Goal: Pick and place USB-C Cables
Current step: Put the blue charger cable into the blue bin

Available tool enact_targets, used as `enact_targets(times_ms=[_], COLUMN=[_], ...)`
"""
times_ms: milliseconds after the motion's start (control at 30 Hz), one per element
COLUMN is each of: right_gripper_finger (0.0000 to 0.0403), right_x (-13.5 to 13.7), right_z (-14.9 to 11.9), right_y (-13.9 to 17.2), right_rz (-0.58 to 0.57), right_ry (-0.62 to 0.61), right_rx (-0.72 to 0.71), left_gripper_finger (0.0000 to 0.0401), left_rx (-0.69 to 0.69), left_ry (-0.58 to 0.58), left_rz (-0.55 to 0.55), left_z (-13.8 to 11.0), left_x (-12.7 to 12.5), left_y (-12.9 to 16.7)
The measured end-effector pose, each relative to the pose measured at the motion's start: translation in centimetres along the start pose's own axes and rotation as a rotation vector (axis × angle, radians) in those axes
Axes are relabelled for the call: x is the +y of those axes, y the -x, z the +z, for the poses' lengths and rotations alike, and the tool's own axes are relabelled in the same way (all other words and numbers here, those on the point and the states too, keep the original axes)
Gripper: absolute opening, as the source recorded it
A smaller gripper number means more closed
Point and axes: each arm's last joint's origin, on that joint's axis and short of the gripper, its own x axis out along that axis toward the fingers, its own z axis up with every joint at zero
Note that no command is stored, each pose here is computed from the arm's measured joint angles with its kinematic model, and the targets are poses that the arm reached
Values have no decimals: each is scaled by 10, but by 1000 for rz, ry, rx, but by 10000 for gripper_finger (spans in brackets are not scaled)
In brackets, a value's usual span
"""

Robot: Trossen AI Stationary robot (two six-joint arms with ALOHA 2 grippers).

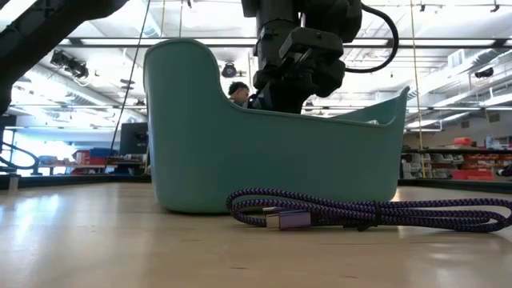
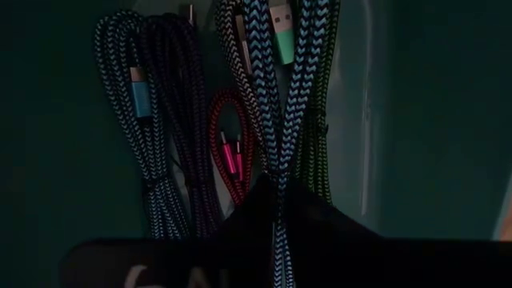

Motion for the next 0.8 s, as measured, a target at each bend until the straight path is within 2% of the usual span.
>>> enact_targets(times_ms=[233, 567, 800], right_gripper_finger=[91, 91, 91], right_x=[0, 0, 0], right_z=[0, 0, 0], right_y=[0, 0, 0], right_rz=[0, 0, 0], right_ry=[0, 0, 0], right_rx=[0, 0, 0], left_gripper_finger=[48, 49, 90], left_rx=[0, 1, 0], left_ry=[3, 16, 16], left_rz=[0, 0, -1], left_z=[0, 0, 0], left_x=[0, 0, -1], left_y=[0, -1, -1])
